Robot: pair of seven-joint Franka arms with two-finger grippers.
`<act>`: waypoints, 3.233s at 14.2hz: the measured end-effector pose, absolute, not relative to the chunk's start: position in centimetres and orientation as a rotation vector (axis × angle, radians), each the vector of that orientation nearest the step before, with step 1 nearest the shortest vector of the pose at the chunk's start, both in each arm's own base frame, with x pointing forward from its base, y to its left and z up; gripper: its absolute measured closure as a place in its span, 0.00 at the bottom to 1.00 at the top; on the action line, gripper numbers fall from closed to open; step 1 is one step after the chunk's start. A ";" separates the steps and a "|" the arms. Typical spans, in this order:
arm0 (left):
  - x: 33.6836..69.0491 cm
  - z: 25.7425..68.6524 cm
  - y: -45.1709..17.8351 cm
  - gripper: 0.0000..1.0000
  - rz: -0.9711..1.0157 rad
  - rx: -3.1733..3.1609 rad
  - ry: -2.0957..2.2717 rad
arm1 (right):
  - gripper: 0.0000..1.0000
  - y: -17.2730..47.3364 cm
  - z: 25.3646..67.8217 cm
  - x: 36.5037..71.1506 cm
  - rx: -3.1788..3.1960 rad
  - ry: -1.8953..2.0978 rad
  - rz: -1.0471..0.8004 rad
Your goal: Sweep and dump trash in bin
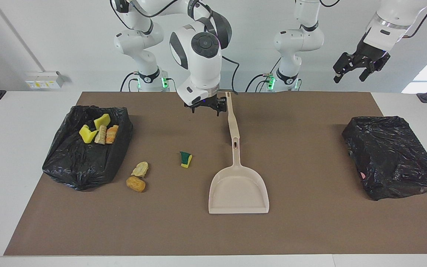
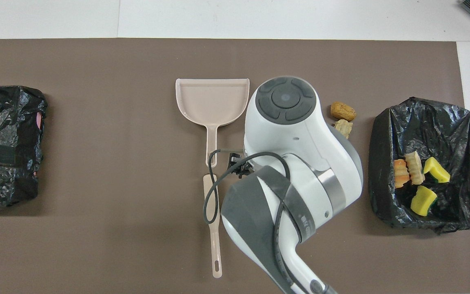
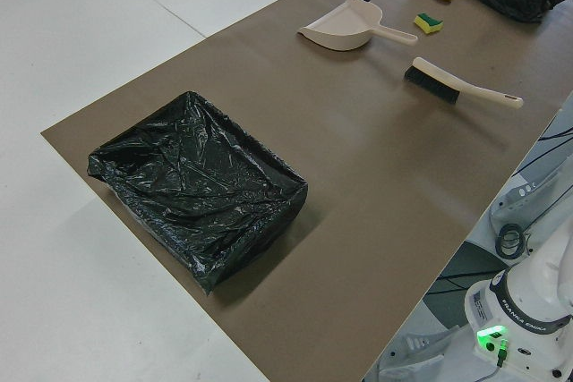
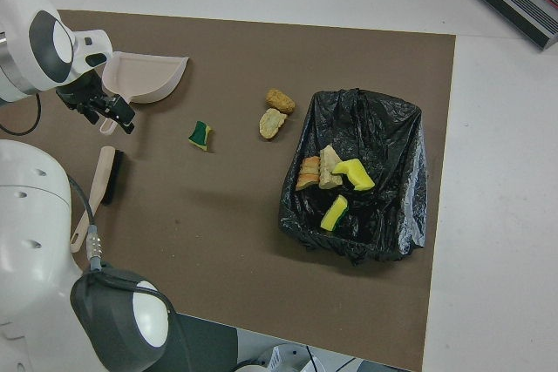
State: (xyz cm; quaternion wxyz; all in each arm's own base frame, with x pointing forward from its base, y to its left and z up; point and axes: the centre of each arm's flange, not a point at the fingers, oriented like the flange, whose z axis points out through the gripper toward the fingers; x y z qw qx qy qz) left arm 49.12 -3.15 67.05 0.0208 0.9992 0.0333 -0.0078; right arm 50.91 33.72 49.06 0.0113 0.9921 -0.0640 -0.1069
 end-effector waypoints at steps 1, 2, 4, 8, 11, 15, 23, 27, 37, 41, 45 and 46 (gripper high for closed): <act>49.1 67.0 -3.1 0.00 -0.024 3.098 0.103 | 0.00 34.2 48.2 49.2 3.122 -0.187 -0.342; 49.1 67.0 -3.1 0.00 -0.024 3.098 0.103 | 0.00 34.7 47.2 47.4 3.159 -0.183 -0.340; 49.1 67.0 -3.1 0.00 -0.024 3.098 0.103 | 0.00 34.6 44.6 43.2 3.205 -0.168 -0.320; 49.1 67.0 -3.1 0.00 -0.024 3.098 0.103 | 0.00 33.0 42.5 37.2 3.201 -0.122 -0.337; 49.1 67.0 -3.1 0.00 -0.024 3.098 0.103 | 0.00 34.4 41.8 35.1 3.204 -0.081 -0.327; 49.1 67.0 -3.1 0.00 -0.024 3.098 0.103 | 0.00 38.4 40.2 32.1 3.239 -0.090 -0.246; 49.1 67.0 -3.2 0.00 -0.027 3.099 0.101 | 0.29 42.3 35.1 31.0 3.233 0.070 -0.090; 49.1 67.0 -3.9 0.00 -0.027 3.101 0.081 | 0.38 42.3 34.3 31.1 3.217 0.075 -0.098; 56.8 58.2 -15.3 0.00 0.196 3.047 -0.061 | 0.74 42.4 34.3 31.3 3.219 0.069 -0.097; 58.0 54.6 -19.5 0.00 0.186 3.031 -0.108 | 0.74 42.9 35.0 31.7 3.225 0.070 -0.093; 58.6 49.8 -24.7 0.00 0.138 3.026 -0.145 | 0.74 42.3 37.5 32.6 3.189 0.047 -0.157; 59.0 48.0 -26.7 0.00 0.131 3.021 -0.123 | 0.74 41.6 38.5 33.0 3.183 0.028 -0.170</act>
